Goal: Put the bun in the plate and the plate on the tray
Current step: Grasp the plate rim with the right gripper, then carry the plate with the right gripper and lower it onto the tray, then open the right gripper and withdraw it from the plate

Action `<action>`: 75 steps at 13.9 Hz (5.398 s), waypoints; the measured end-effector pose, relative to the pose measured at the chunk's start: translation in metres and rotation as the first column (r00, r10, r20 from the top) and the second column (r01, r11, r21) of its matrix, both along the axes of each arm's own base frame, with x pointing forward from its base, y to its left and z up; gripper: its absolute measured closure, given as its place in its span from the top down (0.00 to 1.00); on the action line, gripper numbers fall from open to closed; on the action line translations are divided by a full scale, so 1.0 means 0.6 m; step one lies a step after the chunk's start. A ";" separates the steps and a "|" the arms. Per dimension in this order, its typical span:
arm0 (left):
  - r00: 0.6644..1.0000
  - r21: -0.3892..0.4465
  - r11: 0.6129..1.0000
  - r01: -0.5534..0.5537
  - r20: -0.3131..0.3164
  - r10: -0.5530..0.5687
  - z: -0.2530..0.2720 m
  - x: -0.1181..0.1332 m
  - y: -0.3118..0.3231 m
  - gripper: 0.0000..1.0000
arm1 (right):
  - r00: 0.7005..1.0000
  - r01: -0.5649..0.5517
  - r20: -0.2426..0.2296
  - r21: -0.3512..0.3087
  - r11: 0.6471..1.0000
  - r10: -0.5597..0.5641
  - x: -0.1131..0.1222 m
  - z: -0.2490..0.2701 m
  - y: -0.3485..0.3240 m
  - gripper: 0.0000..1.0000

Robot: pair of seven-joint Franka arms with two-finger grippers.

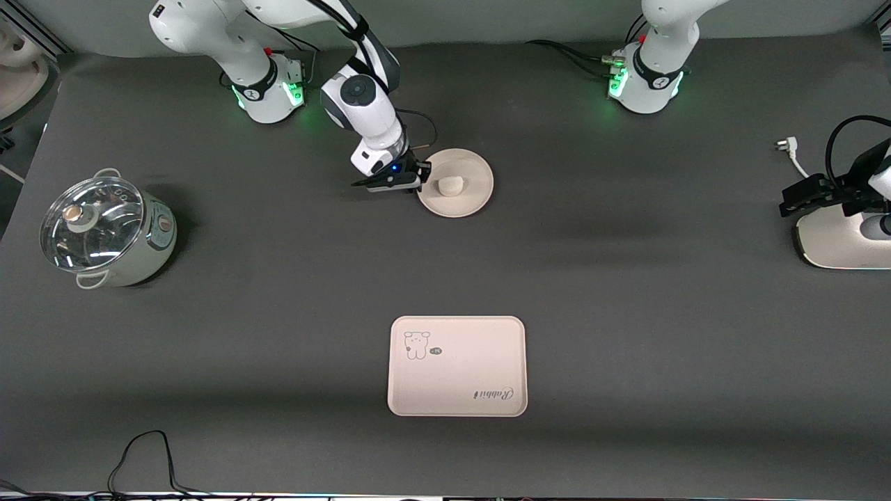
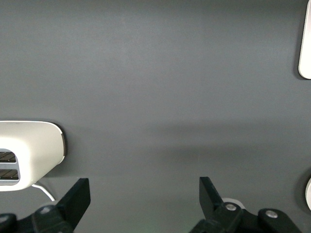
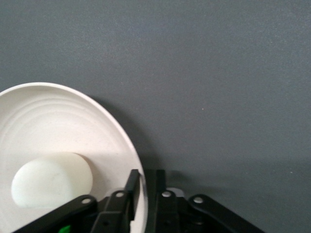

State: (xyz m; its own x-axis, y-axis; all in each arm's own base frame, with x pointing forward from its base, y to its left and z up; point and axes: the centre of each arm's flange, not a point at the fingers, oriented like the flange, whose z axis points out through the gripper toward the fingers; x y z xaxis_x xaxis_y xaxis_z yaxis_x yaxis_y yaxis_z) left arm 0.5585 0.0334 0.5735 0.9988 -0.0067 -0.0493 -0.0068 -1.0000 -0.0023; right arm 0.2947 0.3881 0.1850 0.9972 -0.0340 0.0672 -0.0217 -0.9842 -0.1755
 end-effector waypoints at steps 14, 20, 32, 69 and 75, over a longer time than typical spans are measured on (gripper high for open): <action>1.000 0.000 1.000 0.009 0.001 -0.009 0.000 0.001 -0.009 1.00 | 0.998 0.022 0.060 0.085 0.996 -0.027 0.035 0.106 0.010 0.04; 1.000 0.001 1.000 0.006 0.001 -0.006 0.000 0.001 -0.020 1.00 | 0.997 0.030 0.072 0.133 0.991 -0.039 0.060 0.252 0.004 0.04; 1.000 0.001 1.000 0.002 0.001 -0.002 0.000 0.001 -0.022 1.00 | 0.983 0.158 0.073 0.143 0.977 -0.169 0.521 0.267 0.017 0.04; 1.000 0.001 1.000 -0.001 0.009 0.001 0.001 0.003 -0.021 1.00 | 0.977 0.207 -0.060 0.001 0.978 -0.207 0.629 0.548 -0.233 1.00; 1.000 0.001 1.000 -0.001 0.009 0.001 0.001 0.003 -0.020 1.00 | 0.997 0.024 -0.076 -0.042 0.999 -0.027 0.493 0.711 -0.533 1.00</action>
